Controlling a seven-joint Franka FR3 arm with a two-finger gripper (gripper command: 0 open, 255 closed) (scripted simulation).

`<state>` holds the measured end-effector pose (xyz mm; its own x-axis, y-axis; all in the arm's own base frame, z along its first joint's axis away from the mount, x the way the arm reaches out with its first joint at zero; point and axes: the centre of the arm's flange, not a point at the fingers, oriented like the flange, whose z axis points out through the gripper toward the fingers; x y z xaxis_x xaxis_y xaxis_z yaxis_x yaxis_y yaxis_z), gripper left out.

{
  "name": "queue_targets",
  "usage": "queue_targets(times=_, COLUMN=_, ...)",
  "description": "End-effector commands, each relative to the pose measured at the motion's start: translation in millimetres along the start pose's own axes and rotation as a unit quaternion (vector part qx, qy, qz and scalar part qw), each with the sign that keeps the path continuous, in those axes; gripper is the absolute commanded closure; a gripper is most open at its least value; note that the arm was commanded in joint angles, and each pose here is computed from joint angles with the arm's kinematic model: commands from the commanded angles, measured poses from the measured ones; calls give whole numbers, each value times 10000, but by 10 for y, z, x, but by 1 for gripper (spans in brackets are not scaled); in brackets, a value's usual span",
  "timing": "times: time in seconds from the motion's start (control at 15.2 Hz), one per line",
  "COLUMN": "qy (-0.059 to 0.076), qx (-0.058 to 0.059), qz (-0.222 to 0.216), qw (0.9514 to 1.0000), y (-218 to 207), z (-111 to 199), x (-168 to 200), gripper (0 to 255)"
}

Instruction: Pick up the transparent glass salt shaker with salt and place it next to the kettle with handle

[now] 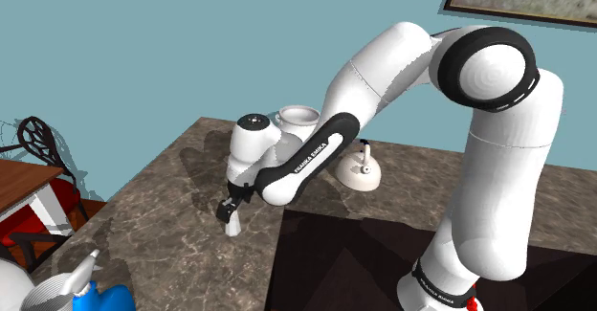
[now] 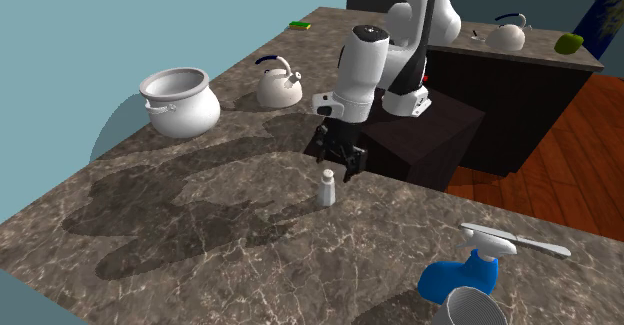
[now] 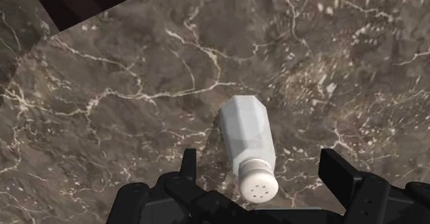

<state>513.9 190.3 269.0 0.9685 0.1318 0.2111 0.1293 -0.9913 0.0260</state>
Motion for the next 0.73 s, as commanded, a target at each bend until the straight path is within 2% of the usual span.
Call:
queue_targets(times=0.0, qy=13, qx=4, qz=-11, qw=10000, y=-18, z=110, x=8, gripper=0)
queue_targets(times=0.33, qy=13, qx=4, qz=-11, qw=10000, y=-18, z=352, x=9, gripper=0)
queue_targets(times=0.66, qy=13, qx=4, qz=-11, qw=10000, y=-18, z=352, x=9, gripper=0)
